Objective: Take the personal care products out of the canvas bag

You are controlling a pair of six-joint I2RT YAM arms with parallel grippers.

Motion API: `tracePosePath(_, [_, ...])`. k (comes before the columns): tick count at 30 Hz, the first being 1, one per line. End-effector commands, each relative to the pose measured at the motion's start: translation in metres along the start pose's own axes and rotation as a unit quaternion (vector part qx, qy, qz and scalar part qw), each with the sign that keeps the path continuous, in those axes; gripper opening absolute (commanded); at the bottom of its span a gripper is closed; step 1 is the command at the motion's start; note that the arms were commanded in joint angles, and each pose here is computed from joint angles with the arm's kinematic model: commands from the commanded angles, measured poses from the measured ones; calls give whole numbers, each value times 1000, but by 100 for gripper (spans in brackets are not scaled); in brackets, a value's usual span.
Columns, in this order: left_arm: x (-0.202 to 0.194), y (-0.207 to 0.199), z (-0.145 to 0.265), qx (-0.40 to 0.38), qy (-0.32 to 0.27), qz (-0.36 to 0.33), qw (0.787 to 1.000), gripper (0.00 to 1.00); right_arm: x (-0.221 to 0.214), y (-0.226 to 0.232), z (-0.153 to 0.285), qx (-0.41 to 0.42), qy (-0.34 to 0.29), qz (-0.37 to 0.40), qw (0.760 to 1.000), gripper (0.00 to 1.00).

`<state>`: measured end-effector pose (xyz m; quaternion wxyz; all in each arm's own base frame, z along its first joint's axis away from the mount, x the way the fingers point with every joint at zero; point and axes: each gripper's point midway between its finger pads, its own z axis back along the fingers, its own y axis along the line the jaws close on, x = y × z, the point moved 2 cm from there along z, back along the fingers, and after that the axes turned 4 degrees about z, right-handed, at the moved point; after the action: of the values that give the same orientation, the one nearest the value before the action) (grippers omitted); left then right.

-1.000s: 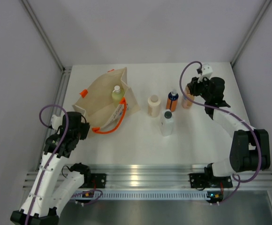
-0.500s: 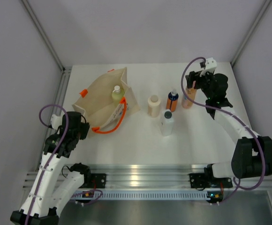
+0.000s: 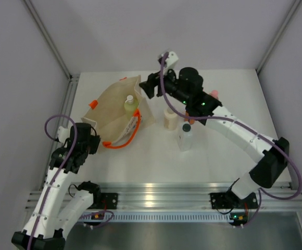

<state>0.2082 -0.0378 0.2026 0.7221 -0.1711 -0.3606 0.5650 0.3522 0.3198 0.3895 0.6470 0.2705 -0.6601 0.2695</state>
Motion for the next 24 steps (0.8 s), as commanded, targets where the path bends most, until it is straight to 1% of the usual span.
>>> tracePosePath(1, [-5,-16,-2,-21,16,9,1000,0,-26,59,-22,42,81,-29,995,67])
tracePosePath(2, [-6,-16,-3,-20,18,7,1000,0,-34,87,-23,69,104,-25,992,66])
tracePosePath(3, [-7,-16,-3,-20,19,6,1000,0,-20,98,-28,79,95,-23,992,66])
tracePosePath(4, [-7,-15,-5,-16,21,5,1000,0,-40,118,-38,93,121,-21,988,65])
tracePosePath(5, [-8,-14,-5,-15,21,4,1000,0,-50,125,-40,96,142,-21,985,64])
tracePosePath(6, [-8,-14,-5,-15,20,6,1000,0,-41,129,-46,93,136,-28,986,63])
tracePosePath(7, [-7,-14,-5,-15,19,7,1000,0,-61,139,-55,93,159,-31,982,60])
tracePosePath(8, [-6,-14,-5,-17,16,8,1000,0,-64,140,-59,75,165,-32,983,60])
tracePosePath(9, [-5,-14,-4,-18,14,7,1000,0,-63,134,-63,35,167,-37,985,60])
tracePosePath(10, [-5,-14,-5,-19,13,6,1000,0,-80,138,-70,24,184,-37,982,60])
tracePosePath(12, [-4,-15,-4,-20,11,4,1000,0,-82,133,-79,-14,191,-57,980,61])
tracePosePath(13, [-4,-15,-4,-20,10,4,1000,0,-98,131,-87,-29,205,-59,977,62])
tracePosePath(15, [-4,-14,-5,-18,10,2,1000,0,-95,126,-96,-59,194,-72,977,62])
tracePosePath(16, [-4,-14,-5,-18,10,1,1000,0,-108,124,-102,-73,205,-73,973,62])
tracePosePath(17, [-4,-14,-5,-18,10,1,1000,0,-104,123,-106,-85,197,-82,973,62])
tracePosePath(21, [-4,-12,-6,-17,7,2,1000,0,-117,103,-118,-170,183,-70,966,62])
tracePosePath(24, [-4,-14,-7,-19,9,3,1000,0,-126,93,-124,-207,176,-78,959,62])
